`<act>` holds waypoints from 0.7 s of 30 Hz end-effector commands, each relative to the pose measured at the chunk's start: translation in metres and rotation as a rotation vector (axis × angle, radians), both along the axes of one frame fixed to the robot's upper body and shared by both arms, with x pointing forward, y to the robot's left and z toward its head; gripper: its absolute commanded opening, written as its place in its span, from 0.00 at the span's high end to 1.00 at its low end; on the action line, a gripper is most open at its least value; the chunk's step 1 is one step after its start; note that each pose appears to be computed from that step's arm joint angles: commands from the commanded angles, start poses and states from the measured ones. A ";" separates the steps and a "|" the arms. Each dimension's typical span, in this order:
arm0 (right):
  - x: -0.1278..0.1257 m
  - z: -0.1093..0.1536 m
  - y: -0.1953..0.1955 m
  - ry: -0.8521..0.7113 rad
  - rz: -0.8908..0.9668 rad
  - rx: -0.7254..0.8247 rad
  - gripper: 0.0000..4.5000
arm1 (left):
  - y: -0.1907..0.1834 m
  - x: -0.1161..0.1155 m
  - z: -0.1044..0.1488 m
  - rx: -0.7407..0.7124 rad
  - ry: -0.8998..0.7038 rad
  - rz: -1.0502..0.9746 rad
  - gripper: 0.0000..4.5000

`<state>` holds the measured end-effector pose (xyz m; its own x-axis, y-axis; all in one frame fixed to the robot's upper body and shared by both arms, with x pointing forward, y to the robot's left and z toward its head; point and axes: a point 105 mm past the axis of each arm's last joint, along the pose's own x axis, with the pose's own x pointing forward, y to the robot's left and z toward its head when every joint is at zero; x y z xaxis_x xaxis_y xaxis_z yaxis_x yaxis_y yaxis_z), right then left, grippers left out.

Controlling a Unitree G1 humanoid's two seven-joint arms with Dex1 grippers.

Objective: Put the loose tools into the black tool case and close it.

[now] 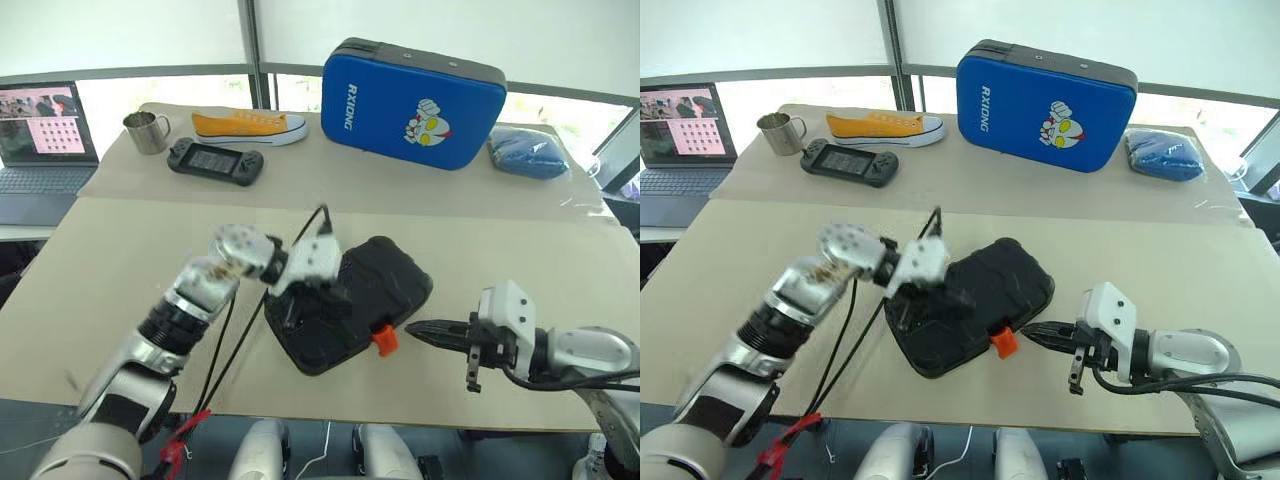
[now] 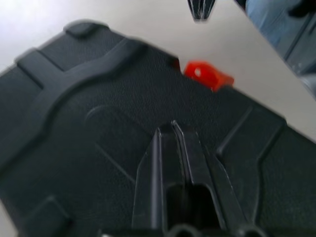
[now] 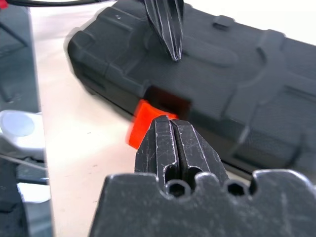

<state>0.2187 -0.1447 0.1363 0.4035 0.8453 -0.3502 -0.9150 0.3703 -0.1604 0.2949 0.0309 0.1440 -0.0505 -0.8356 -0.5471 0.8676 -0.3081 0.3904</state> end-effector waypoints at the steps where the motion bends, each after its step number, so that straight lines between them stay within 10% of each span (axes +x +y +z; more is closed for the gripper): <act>1: -0.001 0.000 0.012 -0.031 0.033 -0.008 1.00 | 0.006 0.005 -0.022 0.094 -0.043 0.001 0.99; 21: 0.019 -0.034 0.018 -0.011 -0.022 -0.066 1.00 | 0.002 0.010 -0.011 0.024 -0.040 0.035 0.99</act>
